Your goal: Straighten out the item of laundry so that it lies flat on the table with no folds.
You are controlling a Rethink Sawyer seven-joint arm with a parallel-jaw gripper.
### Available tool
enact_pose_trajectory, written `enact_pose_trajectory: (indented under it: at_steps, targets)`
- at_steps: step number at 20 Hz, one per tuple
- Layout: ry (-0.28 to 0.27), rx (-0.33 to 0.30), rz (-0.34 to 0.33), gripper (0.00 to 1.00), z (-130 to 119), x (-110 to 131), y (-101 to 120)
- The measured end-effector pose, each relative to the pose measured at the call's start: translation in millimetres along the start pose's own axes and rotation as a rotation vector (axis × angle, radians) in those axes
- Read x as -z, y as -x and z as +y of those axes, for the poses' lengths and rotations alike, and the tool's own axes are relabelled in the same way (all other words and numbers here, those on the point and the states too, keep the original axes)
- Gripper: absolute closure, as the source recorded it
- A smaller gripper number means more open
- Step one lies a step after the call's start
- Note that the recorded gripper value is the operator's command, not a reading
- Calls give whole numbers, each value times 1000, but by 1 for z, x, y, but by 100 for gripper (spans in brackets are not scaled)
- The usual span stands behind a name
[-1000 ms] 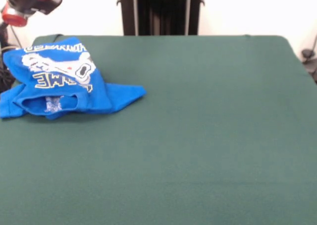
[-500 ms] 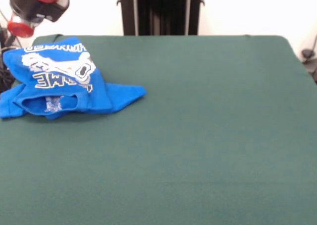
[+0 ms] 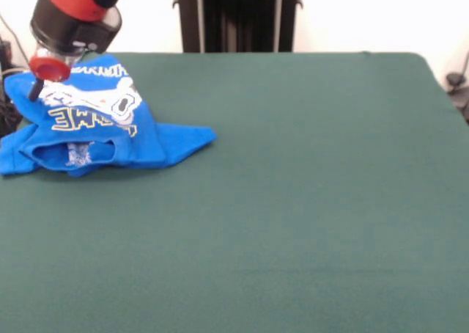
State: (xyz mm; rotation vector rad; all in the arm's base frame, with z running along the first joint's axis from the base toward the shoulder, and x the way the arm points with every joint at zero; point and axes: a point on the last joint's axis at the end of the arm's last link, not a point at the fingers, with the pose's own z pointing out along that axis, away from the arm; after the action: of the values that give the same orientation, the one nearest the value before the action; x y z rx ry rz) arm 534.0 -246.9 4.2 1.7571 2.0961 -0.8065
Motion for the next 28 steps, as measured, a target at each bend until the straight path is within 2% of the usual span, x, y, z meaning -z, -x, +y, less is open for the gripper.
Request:
enact_pose_trajectory:
  at_steps: [10,13,19,24,27,28]
  targets:
    - [28,22,-46,0,50,29,3]
    - [45,24,-66,0,65,37,9]
    - [91,-11,-86,0,107,52,32]
    - [120,-59,-33,0,140,56,36]
    - [120,-75,-5,0,150,57,33]
    - [107,-88,25,0,158,56,27]
